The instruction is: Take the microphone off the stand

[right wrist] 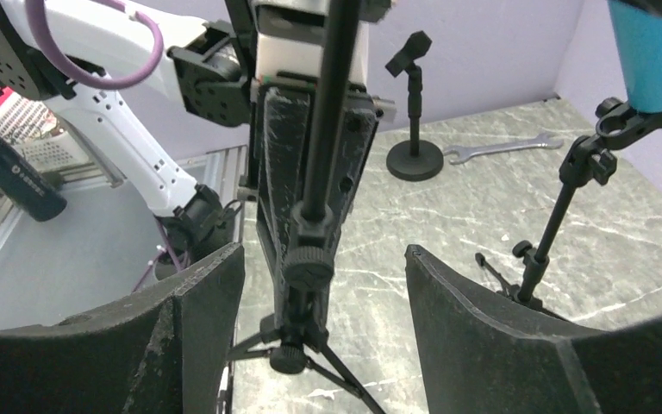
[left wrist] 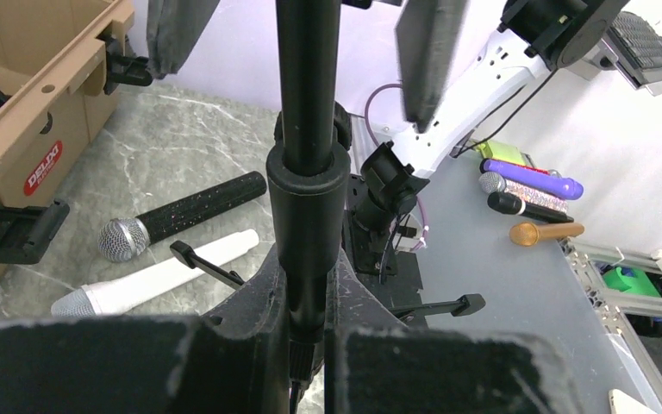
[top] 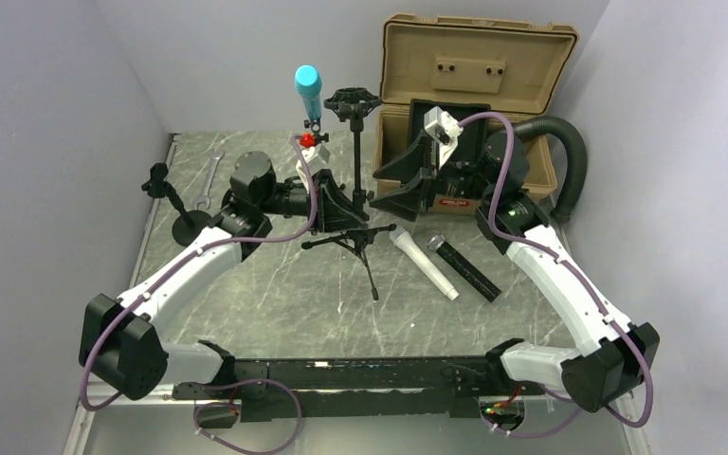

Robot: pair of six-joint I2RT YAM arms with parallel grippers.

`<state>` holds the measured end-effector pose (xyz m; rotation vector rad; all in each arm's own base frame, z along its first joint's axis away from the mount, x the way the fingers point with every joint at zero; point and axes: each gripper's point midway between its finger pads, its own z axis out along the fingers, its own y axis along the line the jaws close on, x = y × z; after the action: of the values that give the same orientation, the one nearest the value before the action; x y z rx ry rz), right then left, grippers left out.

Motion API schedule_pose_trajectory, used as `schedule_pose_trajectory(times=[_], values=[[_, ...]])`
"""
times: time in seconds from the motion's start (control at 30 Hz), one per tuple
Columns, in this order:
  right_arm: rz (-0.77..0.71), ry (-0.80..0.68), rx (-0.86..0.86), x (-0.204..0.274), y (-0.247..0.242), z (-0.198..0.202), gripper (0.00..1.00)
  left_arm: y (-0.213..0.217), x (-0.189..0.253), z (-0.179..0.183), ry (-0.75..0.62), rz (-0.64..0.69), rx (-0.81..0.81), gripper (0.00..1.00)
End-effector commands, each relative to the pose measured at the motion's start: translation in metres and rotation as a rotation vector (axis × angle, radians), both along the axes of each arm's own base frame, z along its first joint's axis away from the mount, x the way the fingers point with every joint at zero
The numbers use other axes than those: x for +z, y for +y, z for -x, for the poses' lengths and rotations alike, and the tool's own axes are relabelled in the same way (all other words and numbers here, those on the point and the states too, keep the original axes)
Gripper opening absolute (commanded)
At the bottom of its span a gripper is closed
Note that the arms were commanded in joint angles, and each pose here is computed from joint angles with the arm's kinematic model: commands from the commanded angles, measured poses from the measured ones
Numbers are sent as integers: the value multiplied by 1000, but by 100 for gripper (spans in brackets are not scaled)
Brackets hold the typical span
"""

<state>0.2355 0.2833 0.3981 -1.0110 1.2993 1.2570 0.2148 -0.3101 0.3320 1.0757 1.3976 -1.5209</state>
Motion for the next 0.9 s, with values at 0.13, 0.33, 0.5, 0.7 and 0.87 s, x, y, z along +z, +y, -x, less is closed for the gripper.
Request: schedule_pose_trajectory(times=[0.13,0.33,0.5,0.7,0.87], values=[[29,-18,46,-9,-3,9,62,7,23,17,-151,32,-26,0],[11,17,90,-9,3,11,56,7,23,14,-162,25,-14,0],[22,33,101,-18,8,11,51,5,23,12,-156,23,-12,0],[31,38,116,-28,11,12,40,5,21,12,-153,23,-14,0],[40,7,110,-28,12,10,22,5,20,13,-150,22,-21,0]])
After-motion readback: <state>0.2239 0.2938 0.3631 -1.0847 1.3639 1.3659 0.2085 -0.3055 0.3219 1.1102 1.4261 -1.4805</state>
